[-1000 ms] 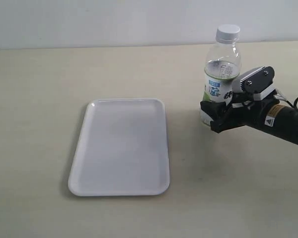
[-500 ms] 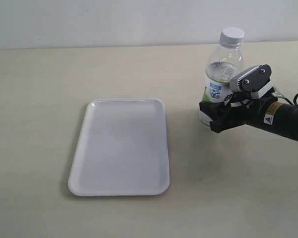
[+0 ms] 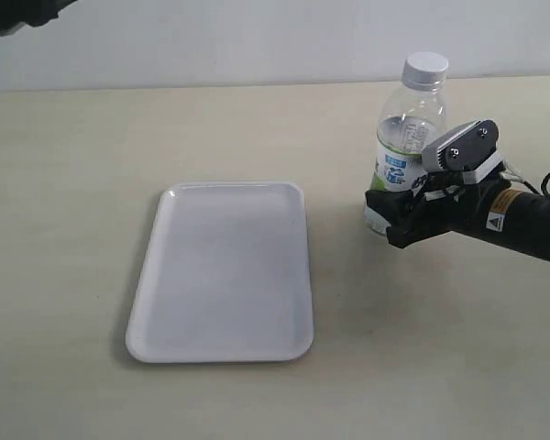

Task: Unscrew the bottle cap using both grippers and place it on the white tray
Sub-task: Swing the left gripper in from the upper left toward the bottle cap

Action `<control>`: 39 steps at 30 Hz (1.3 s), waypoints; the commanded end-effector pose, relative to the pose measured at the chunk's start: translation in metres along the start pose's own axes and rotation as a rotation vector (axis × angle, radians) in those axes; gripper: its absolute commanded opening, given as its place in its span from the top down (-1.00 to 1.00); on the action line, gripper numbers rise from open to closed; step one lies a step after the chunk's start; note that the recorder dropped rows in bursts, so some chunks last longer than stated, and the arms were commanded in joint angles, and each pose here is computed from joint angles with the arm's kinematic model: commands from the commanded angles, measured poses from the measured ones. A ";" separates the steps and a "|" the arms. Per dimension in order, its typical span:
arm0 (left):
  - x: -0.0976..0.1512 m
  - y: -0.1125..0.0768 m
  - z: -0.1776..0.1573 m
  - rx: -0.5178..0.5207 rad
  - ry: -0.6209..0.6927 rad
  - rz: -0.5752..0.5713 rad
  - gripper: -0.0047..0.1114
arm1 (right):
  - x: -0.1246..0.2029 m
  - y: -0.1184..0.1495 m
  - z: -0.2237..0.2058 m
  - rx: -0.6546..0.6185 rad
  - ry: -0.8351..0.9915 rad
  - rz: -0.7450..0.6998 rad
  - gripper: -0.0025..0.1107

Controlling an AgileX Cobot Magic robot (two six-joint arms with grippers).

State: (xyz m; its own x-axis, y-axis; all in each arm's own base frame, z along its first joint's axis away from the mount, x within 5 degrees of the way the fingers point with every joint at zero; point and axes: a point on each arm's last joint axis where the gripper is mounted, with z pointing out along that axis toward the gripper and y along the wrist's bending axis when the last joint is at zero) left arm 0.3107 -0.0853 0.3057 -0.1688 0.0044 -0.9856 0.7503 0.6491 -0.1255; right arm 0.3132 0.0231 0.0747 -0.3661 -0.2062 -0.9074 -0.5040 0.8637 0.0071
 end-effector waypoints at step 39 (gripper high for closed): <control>0.034 -0.069 0.131 0.326 0.203 0.482 0.92 | 0.003 0.000 0.002 -0.036 0.025 -0.005 0.96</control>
State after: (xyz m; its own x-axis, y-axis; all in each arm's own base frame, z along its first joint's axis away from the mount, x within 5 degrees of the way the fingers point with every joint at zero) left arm 0.3383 -0.2234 0.2684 0.0842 0.3907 -0.9167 0.9220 0.3184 0.2204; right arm 0.3139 0.0259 0.0751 -0.3686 -0.2118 -0.9051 -0.5355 0.8443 0.0205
